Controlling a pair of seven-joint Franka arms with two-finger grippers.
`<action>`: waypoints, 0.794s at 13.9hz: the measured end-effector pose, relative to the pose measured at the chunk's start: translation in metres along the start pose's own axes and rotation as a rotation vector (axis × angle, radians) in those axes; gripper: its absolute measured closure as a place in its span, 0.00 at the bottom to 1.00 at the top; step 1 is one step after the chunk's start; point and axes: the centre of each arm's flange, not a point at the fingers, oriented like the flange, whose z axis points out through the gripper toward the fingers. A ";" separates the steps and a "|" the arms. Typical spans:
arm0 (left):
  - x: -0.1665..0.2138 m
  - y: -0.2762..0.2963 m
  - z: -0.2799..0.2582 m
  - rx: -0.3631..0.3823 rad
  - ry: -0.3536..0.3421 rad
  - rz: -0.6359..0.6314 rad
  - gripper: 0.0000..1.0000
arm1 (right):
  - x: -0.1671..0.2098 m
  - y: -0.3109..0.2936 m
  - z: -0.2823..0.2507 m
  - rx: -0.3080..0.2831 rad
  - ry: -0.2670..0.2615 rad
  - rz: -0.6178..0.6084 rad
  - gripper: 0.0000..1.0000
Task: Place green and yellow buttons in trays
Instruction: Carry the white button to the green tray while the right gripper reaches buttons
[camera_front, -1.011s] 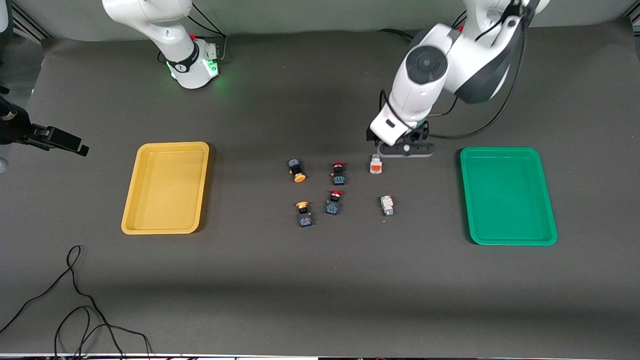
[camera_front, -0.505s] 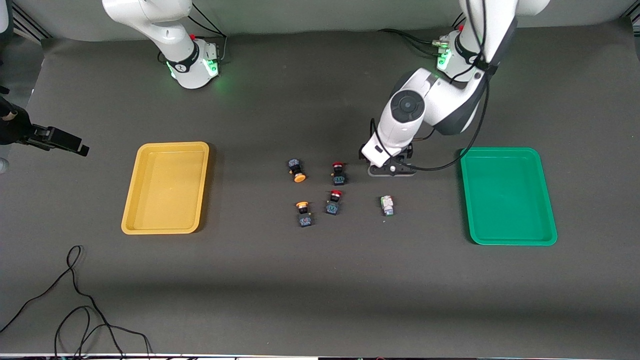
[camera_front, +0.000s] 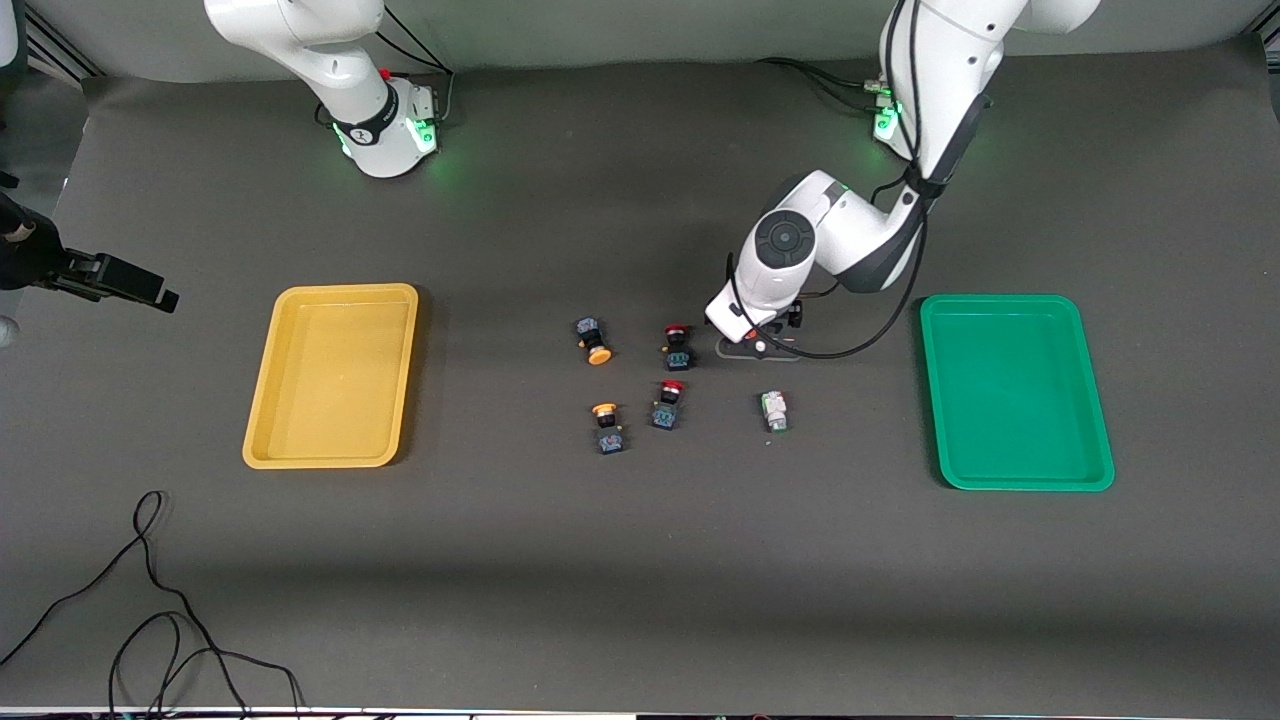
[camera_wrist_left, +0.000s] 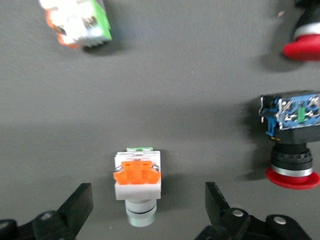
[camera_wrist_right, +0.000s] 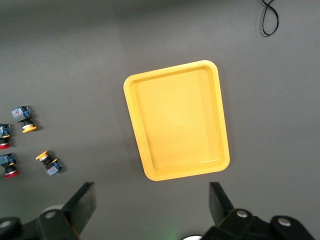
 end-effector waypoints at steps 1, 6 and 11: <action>-0.002 0.001 0.006 0.000 -0.001 0.006 0.00 | 0.000 0.000 0.000 0.000 0.000 0.000 0.00; -0.001 -0.002 0.015 0.011 -0.006 0.009 0.23 | 0.000 0.000 0.000 0.000 -0.001 0.000 0.00; 0.006 -0.007 0.011 0.009 0.005 -0.005 0.59 | 0.000 -0.001 0.002 -0.001 -0.005 -0.001 0.00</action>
